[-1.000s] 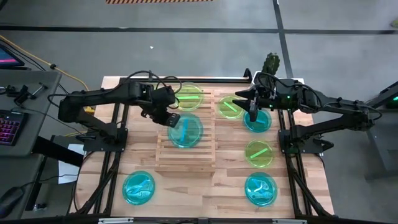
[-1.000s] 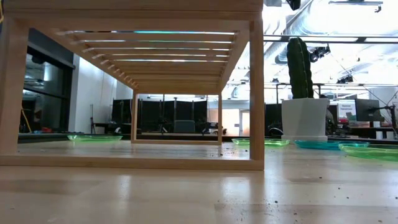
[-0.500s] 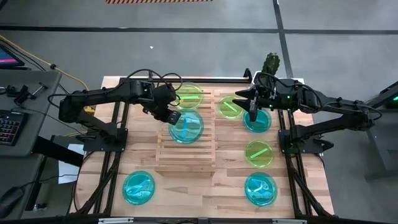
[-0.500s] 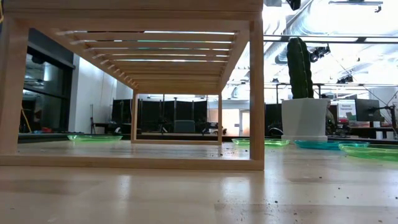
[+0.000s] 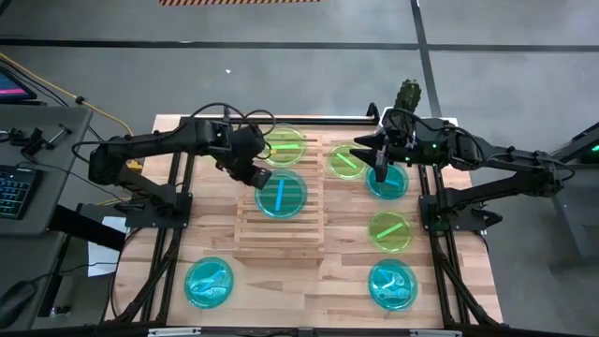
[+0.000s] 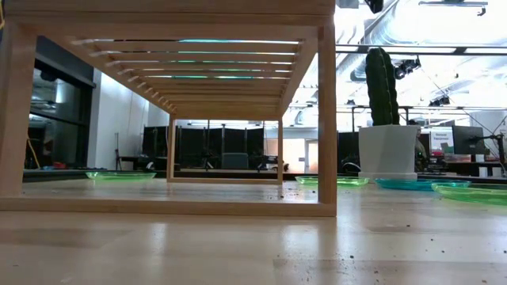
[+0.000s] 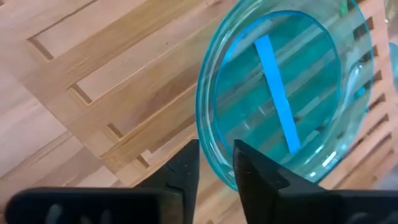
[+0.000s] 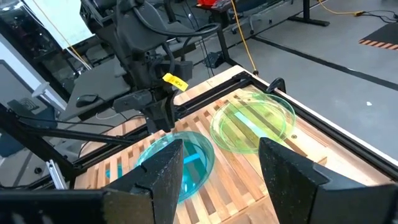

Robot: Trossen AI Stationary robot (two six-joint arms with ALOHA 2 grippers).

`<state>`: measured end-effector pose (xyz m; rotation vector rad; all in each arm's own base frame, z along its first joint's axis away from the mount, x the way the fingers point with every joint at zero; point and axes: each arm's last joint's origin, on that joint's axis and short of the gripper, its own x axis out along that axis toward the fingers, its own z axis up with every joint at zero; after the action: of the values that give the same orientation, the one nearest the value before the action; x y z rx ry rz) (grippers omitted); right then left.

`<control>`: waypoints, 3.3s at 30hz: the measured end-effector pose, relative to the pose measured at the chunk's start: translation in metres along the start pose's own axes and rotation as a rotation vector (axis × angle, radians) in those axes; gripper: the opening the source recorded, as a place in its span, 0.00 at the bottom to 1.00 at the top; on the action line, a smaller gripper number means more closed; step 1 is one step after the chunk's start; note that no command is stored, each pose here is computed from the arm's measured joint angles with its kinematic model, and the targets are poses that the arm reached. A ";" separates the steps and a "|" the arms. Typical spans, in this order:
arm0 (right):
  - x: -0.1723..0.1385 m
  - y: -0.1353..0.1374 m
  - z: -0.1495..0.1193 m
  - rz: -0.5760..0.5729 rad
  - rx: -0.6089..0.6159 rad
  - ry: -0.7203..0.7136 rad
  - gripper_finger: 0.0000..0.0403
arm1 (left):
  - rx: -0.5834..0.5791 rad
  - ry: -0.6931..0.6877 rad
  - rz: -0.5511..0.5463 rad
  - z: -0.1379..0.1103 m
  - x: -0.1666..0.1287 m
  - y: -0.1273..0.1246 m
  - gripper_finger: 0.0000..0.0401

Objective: Place and stack plates onto a shelf
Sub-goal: Put the top left blue plate on the shelf, then stack the top blue plate on top of the blue plate on the shelf

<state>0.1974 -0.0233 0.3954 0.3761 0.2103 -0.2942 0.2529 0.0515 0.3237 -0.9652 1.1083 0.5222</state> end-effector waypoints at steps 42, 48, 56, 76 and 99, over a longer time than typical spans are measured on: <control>0.006 -0.011 -0.022 -0.180 0.440 0.184 0.48 | 0.318 -1.194 -0.507 -0.079 -0.090 0.070 0.30; 0.001 -0.030 -0.080 -0.587 0.545 0.608 0.48 | 0.318 -1.188 -0.499 -0.078 -0.088 0.069 0.30; -0.007 -0.057 -0.175 -0.881 0.743 0.821 0.48 | 0.318 -1.185 -0.496 -0.077 -0.087 0.069 0.30; -0.004 -0.070 -0.218 -1.118 1.141 0.342 0.48 | 0.310 -1.185 -0.504 -0.078 -0.088 0.069 0.30; 0.022 -0.078 -0.244 -1.386 1.192 0.269 0.48 | 0.326 -1.191 -0.494 -0.078 -0.088 0.069 0.30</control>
<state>0.1575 -0.0030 0.1418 1.4358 0.5376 -1.7758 0.1263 0.0290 0.3681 -0.4455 -0.1291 0.3804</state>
